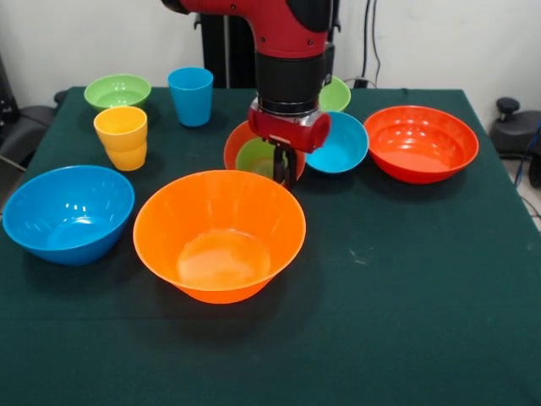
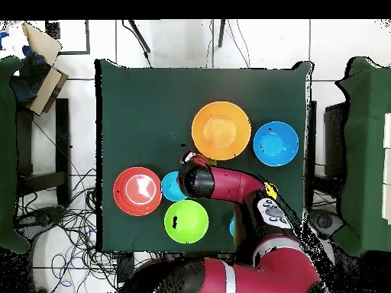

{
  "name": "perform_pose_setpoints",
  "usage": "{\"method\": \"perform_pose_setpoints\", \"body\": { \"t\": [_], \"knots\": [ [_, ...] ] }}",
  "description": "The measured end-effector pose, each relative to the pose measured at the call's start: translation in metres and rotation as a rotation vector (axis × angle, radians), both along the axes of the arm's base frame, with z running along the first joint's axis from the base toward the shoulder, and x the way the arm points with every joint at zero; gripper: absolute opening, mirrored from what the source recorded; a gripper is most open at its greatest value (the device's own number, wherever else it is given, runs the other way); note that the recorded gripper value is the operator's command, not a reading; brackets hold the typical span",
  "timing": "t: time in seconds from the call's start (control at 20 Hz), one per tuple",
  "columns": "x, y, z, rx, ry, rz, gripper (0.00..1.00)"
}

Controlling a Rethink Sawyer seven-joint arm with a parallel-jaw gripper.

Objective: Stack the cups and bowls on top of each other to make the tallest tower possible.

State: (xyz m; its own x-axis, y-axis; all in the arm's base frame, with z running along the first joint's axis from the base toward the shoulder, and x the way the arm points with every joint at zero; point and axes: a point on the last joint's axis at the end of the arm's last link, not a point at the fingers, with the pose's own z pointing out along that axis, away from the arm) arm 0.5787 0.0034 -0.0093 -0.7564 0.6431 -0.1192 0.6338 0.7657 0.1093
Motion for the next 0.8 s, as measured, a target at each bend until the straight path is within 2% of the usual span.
{"method": "perform_pose_setpoints", "body": {
  "t": [0.4,0.8],
  "knots": [
    [0.02,0.015,0.0,0.01,-0.022,-0.021,0.0],
    [0.051,0.05,0.0,0.029,-0.058,-0.035,0.0]
  ]
}}
